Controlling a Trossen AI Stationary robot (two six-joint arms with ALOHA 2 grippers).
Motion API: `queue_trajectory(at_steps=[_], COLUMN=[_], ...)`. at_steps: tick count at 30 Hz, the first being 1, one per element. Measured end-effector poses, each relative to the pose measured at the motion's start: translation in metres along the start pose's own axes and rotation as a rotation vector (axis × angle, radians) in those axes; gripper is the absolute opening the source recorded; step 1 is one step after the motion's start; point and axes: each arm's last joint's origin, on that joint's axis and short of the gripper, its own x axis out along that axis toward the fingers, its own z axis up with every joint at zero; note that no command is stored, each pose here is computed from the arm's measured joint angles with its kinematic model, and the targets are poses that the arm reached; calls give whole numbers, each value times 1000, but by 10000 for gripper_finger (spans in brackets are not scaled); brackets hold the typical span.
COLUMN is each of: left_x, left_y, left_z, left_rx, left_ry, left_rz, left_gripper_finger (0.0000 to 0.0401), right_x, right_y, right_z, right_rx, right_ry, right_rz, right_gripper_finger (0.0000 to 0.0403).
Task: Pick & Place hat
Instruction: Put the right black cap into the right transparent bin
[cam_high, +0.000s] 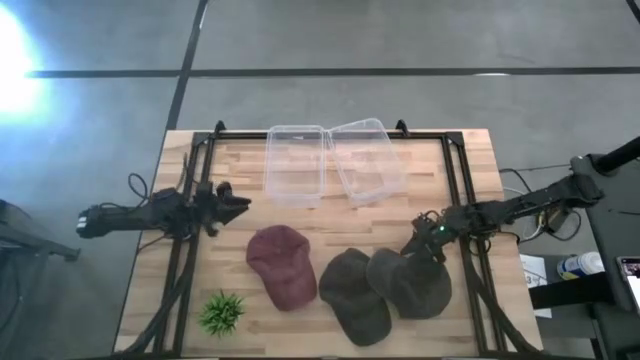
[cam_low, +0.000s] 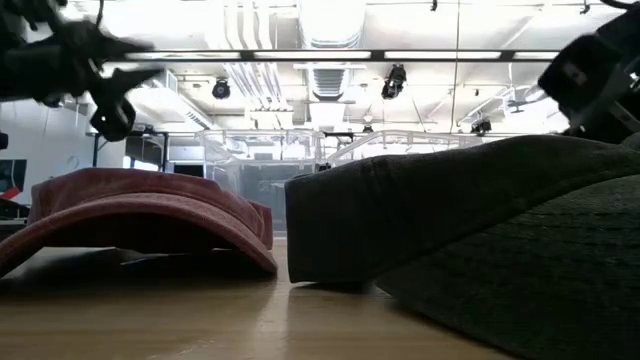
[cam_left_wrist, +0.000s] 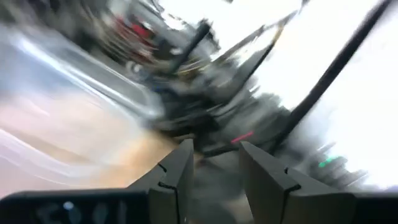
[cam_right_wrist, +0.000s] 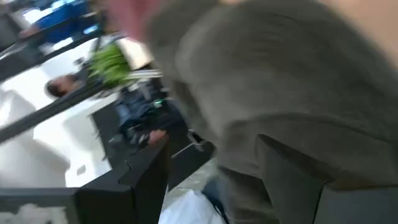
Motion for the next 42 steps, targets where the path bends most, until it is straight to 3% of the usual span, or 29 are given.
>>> queue_trajectory(at_steps=[2,4,11,14,18,21,24,27,30,34,36,42], left_x=[0,-1,-2,0,9,23,48,80,115,161,188,249], left_y=[-3,-6,1,-1,-16,-32,-48,-58,-62,-56,-60,-47], left_z=[5,10,16,18,29,44,52,48,41,24,23,-5], left_rx=[-302,-519,-630,-618,-488,-388,-313,-228,-123,-114,-122,-171], left_ry=[-31,-85,-362,-334,-191,-115,68,285,391,511,502,586], left_rz=[-15,-16,161,156,100,86,72,131,194,277,262,356], left_gripper_finger=[121,121,121,121,121,121,121,121,121,121,121,121], right_x=[3,6,13,14,19,31,44,54,60,65,66,69], right_y=[3,12,59,71,70,63,50,43,39,37,36,18], right_z=[-4,-11,-35,-44,-48,-44,-39,-36,-33,-29,-28,-17], right_rx=[58,95,110,105,93,92,93,76,40,-25,-62,-138], right_ry=[9,19,-9,-30,-65,-63,-63,-62,-99,-146,-168,-187], right_rz=[-35,-56,-177,-342,-509,-521,-528,-542,-555,-550,-549,-616], right_gripper_finger=[228,228,228,228,228,228,228,228,228,228,228,228])
